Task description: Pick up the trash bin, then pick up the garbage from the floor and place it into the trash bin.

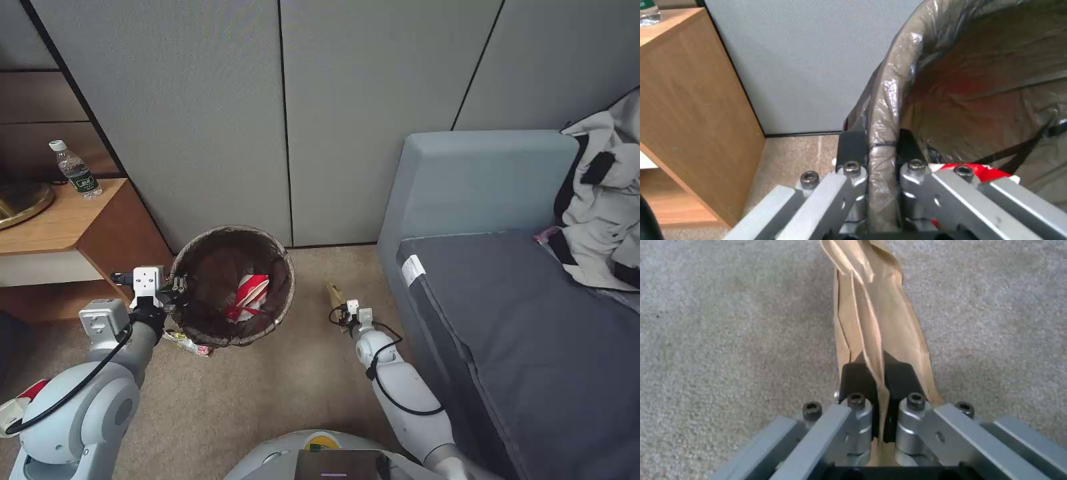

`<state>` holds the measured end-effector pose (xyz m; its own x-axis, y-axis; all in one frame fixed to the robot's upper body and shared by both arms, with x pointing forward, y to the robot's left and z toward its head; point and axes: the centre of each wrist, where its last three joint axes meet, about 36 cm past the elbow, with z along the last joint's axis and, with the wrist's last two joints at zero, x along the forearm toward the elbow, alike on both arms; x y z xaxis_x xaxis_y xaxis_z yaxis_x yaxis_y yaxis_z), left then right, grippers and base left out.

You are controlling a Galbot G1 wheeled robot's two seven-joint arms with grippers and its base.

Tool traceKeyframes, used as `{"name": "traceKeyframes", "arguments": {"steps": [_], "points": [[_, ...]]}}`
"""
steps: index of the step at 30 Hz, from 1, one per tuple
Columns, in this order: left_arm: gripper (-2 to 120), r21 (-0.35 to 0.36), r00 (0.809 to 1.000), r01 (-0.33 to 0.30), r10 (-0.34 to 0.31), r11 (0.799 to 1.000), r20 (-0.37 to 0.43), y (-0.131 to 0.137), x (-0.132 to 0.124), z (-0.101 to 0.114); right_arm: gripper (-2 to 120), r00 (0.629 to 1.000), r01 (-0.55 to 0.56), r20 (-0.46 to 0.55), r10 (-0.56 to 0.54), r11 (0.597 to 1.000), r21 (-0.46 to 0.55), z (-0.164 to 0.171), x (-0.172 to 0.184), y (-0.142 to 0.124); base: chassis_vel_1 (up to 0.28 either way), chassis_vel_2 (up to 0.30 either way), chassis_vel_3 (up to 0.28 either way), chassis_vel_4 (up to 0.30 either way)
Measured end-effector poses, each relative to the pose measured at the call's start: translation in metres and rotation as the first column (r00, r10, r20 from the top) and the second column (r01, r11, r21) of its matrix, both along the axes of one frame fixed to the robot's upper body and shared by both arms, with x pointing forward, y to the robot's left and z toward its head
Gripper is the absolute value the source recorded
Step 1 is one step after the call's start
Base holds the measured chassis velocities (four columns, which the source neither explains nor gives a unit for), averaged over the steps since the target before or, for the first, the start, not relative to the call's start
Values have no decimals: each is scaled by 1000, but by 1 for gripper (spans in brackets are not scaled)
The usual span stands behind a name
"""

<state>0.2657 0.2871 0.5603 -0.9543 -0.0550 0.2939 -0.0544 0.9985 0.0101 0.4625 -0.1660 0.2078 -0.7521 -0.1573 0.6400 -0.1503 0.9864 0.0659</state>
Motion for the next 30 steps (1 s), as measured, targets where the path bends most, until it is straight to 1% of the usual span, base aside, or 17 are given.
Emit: {"name": "traceKeyframes", "arguments": {"steps": [2,4,6,8,9,13,14,18,19,20,24,25,27,28,29,30], "points": [[2,0,1000,0,0,1000,-1,0,0,0,0,1000,5,14,-5,1000,0,3,0,-1,0,0,0,0],[2,0,1000,1,-1,1000,-1,0,0,0,0,999,9,52,-8,1000,-4,15,1,-3,0,0,0,0],[2,0,1000,1,-1,1000,-1,0,0,0,0,997,8,71,-8,1000,-5,21,0,-4,0,0,0,0],[2,-1,1000,1,-1,1000,-2,0,0,0,0,990,-2,141,4,1000,-13,46,-4,-9,0,0,0,0],[2,-1,1000,1,-1,1000,-2,0,0,0,0,990,-2,141,4,1000,-13,46,-4,-9,0,0,0,0],[2,-1,1000,1,-1,1000,-3,1,0,0,0,972,-25,232,29,999,-21,85,-14,-17,0,0,0,0],[2,-1,1000,1,-1,1000,-3,1,0,0,0,972,-25,232,29,999,-21,85,-14,-17,0,0,0,0],[2,-3,1000,5,-5,1000,-2,0,0,0,0,929,-76,363,67,997,10,157,-37,-18,0,0,0,0],[2,-3,1000,7,-7,1000,-1,-1,0,0,0,911,-98,404,78,995,29,183,-46,-17,0,0,0,0],[2,-3,1000,7,-7,1000,-1,-1,0,0,0,911,-98,404,78,995,29,183,-46,-17,0,0,0,0],[2,1,1000,6,-6,1000,-5,1,2,-2,0,869,-170,481,116,983,69,235,-64,-12,0,0,0,0],[2,1,1000,6,-6,1000,-5,1,2,-2,0,869,-170,481,116,983,69,235,-64,-12,0,0,0,0],[2,2,1000,6,-6,1000,-8,1,4,-3,0,845,-212,517,140,974,82,258,-71,-10,0,0,0,0],[2,3,1000,6,-6,1000,-10,1,4,-4,0,823,-250,545,162,964,89,277,-77,-7,0,0,0,0],[2,3,1000,7,-7,1000,-11,1,5,-4,0,812,-273,556,177,958,92,286,-80,-6,0,0,0,0],[2,3,1000,7,-7,1000,-11,1,5,-4,0,812,-273,556,177,958,92,286,-80,-6,0,0,0,0]]}}
